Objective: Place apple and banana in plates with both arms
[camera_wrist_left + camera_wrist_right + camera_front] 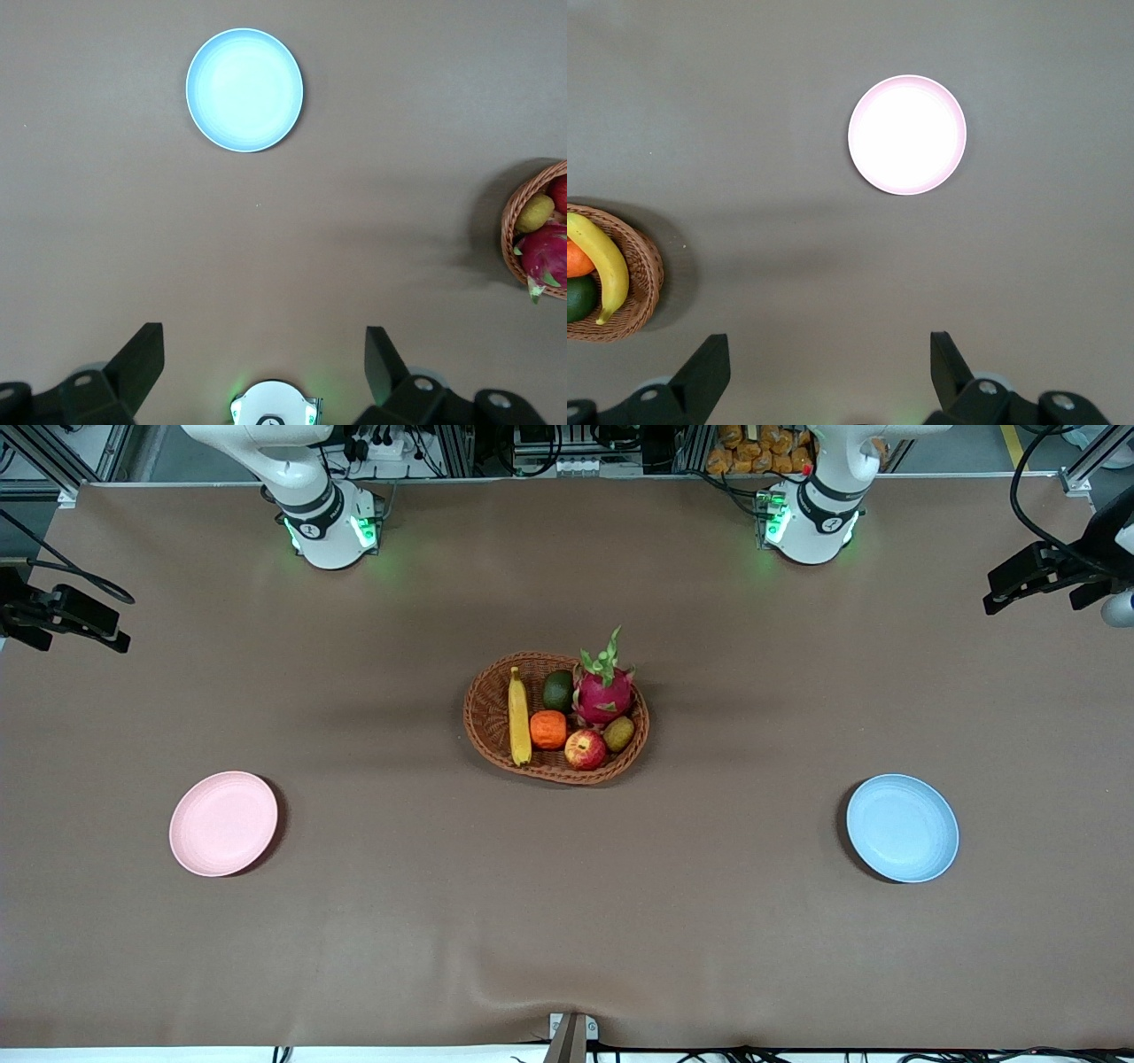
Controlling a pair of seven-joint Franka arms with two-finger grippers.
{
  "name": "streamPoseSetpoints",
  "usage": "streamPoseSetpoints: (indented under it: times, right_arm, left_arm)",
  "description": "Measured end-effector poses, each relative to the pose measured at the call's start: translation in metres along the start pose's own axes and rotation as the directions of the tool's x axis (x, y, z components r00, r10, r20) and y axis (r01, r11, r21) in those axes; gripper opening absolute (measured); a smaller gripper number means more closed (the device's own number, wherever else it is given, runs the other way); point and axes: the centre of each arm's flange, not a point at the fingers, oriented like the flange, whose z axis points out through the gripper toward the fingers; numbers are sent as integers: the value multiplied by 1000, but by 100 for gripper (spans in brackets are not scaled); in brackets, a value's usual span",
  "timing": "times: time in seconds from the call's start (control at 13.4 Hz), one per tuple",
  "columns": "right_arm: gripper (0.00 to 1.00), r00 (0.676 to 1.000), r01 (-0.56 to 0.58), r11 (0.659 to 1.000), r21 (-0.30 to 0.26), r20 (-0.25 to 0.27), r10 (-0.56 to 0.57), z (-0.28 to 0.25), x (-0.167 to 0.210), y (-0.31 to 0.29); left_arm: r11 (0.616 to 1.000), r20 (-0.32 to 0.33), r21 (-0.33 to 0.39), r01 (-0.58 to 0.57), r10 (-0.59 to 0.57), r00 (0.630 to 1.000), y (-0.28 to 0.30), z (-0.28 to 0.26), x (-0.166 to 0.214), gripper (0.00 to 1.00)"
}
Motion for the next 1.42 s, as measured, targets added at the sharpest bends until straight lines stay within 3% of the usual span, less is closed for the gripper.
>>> streamPoseSetpoints:
  times: [0.97, 1.19, 1.42]
  right_arm:
    - [100, 1000, 4, 1000, 1, 4, -4, 2, 0, -2]
    - [100, 997, 65, 998, 19, 34, -65, 17, 3, -37]
    - [100, 987, 140, 987, 80, 67, -145, 43, 11, -93]
  left_arm:
    - [1000, -1, 1, -6, 6, 1000, 3, -1, -1, 100]
    - [1000, 9, 3, -29, 29, 1000, 16, 3, 0, 100]
    - [998, 24, 7, -57, 57, 998, 31, 10, 4, 100]
